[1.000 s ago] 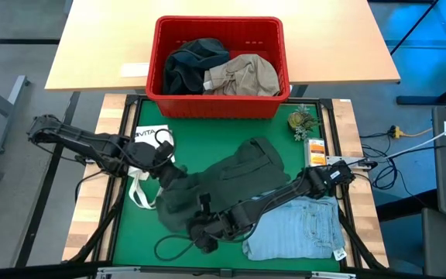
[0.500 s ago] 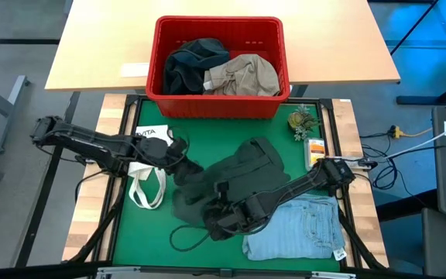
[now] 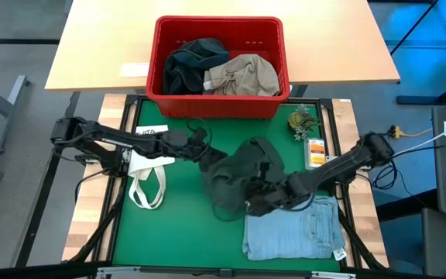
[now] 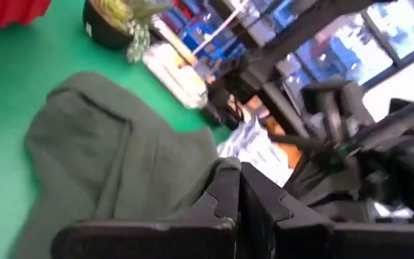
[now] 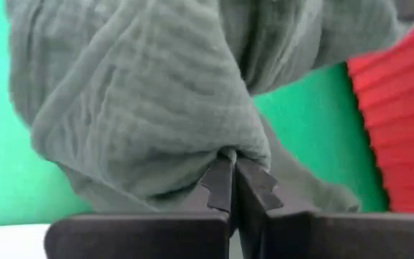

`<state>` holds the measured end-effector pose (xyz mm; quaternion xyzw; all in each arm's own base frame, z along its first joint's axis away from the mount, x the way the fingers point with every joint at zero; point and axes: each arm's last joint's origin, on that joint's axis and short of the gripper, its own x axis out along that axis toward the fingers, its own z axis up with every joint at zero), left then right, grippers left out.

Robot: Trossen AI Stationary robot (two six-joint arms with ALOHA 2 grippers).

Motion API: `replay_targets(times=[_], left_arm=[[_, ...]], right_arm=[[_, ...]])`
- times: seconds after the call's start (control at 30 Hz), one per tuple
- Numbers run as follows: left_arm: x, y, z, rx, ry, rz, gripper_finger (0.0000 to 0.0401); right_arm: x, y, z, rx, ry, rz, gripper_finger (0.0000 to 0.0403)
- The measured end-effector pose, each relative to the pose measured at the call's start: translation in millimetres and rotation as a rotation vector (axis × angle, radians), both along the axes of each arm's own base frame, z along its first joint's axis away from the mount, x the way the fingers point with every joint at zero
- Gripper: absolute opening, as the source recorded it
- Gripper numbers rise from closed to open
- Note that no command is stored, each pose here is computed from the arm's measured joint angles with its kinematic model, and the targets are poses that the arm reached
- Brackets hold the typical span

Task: Fold Laundry from Bin
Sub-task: Fold the green shirt

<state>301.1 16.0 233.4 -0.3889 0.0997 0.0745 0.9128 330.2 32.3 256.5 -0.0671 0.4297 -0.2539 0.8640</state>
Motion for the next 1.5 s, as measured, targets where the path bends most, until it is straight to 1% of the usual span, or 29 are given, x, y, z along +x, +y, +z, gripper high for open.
replay_targets(times=[0.13, 0.2, 0.33, 0.47, 0.53, 0.6, 0.7, 0.83, 0.97, 1.03, 1.13, 1.2, 1.27, 1.37, 1.5], left_arm=[[14, 9, -19, 0.001, -0.011, 0.024, 0.0], [21, 12, -30, 0.0, -0.008, 0.032, 0.0], [37, 19, -42, 0.008, -0.024, 0.049, 0.0], [62, 27, -43, 0.083, -0.032, 0.047, 0.0], [76, 29, -43, 0.133, -0.03, 0.035, 0.0], [89, 31, -40, 0.19, -0.048, 0.026, 0.0], [104, 33, -40, 0.236, -0.05, 0.02, 0.0], [111, 34, -48, 0.269, -0.023, 0.021, 0.0], [111, 36, -53, 0.278, 0.015, 0.062, 0.0001], [110, 36, -56, 0.282, 0.047, 0.087, 0.0007], [110, 37, -57, 0.3, 0.061, 0.096, 0.003], [110, 38, -57, 0.322, 0.063, 0.096, 0.0049], [110, 38, -57, 0.34, 0.068, 0.097, 0.007], [110, 40, -57, 0.37, 0.074, 0.105, 0.0103], [108, 47, -56, 0.44, 0.086, 0.106, 0.0142]], right_arm=[[-20, -4, -27, 0.041, -0.039, -0.03, 0.0003], [-29, -5, -41, 0.055, -0.008, -0.053, 0.0003], [-42, -6, -56, 0.099, 0.042, -0.111, 0.0003], [-53, -8, -59, 0.107, 0.092, -0.164, 0.0003], [-55, -9, -56, 0.101, 0.083, -0.188, 0.0003], [-59, -9, -55, 0.098, 0.104, -0.191, 0.0003], [-60, -9, -55, 0.106, 0.117, -0.189, 0.0003], [-60, -8, -56, 0.146, 0.131, -0.175, 0.0003], [-60, -7, -57, 0.17, 0.14, -0.164, 0.0003], [-60, -7, -57, 0.186, 0.145, -0.158, 0.0003], [-60, -6, -57, 0.206, 0.151, -0.15, 0.0007], [-60, -6, -57, 0.212, 0.153, -0.148, 0.0021], [-60, -6, -58, 0.222, 0.156, -0.144, 0.0046], [-60, -6, -58, 0.222, 0.157, -0.145, 0.0098], [-61, -6, -57, 0.214, 0.178, -0.135, 0.0161]])
